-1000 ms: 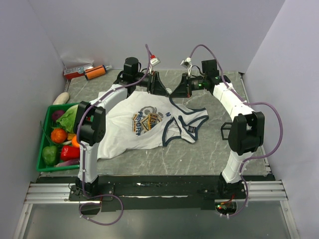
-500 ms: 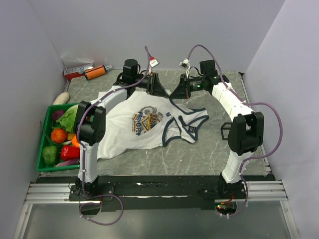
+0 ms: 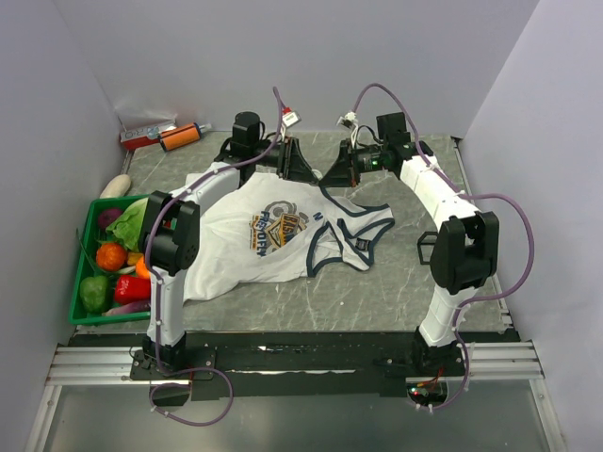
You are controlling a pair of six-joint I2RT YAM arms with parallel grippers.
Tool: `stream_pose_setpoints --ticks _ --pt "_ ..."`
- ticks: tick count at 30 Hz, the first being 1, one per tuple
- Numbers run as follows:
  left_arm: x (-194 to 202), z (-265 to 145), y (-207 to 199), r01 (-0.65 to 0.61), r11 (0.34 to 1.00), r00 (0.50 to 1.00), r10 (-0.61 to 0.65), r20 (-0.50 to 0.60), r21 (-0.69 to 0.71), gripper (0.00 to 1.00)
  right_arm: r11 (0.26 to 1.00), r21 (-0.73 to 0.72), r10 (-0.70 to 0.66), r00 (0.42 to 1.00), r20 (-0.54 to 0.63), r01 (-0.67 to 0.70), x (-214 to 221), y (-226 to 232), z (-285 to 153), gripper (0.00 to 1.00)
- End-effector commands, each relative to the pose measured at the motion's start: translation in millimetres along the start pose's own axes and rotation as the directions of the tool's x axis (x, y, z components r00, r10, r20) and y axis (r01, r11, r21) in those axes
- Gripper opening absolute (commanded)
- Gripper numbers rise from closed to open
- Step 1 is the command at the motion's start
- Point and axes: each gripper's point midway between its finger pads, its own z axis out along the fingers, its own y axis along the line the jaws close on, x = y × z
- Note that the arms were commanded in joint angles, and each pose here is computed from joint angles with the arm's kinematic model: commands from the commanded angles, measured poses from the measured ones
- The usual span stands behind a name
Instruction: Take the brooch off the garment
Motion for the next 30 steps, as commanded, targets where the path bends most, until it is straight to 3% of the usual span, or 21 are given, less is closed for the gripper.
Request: stream_pose_setpoints --ticks 1,7,8,9,14,21,27,30 --pt "-11.0 -0.2 8.9 -0.061 0.998 0.998 0.062 0.029 -0.032 0.41 0.994 -0.069 -0.084 0.996 0.031 0.086 -26.5 33.6 1.4 0.0" --pt "-27.6 -11.0 -6.6 -0.188 0.982 0.982 0.189 0.01 -0.03 0.56 0.997 -0.058 -0.054 0.998 0.035 0.056 -24.1 27.9 -0.5 0.0" --pt "-24.7 -15.4 -9.4 -0.142 0.989 0.99 0.142 -0.002 -0.05 0.57 0.997 -0.056 -0.055 0.998 0.036 0.057 -24.6 27.2 -1.6 0.0" --pt "-35.4 -22.9 -7.4 -0.238 0.967 0.971 0.239 0.0 -0.088 0.59 0.997 -0.055 -0.053 0.998 0.036 0.055 -24.3 26.9 -2.2 0.0" --pt "-43.1 -57.2 6.2 -0.294 0.917 0.954 0.3 -0.018 -0.271 0.66 0.997 -0.055 -0.051 0.998 0.038 0.053 -24.9 26.4 -2.6 0.0" --pt "-48.5 -83.1 17.1 -0.284 0.859 0.951 0.308 -0.015 -0.426 0.68 0.998 -0.056 -0.037 0.999 0.039 0.039 -24.5 22.8 -0.7 0.0" --pt "-36.5 -92.8 49.1 -0.275 0.76 0.953 0.296 -0.063 -0.589 0.69 0.999 -0.04 -0.031 0.999 0.034 0.032 -23.2 20.1 -3.2 0.0" --pt "-11.1 -90.5 60.6 -0.251 0.777 0.965 0.244 -0.091 -0.578 0.7 0.999 -0.038 -0.014 0.999 0.033 0.016 -18.2 20.7 -6.8 0.0"
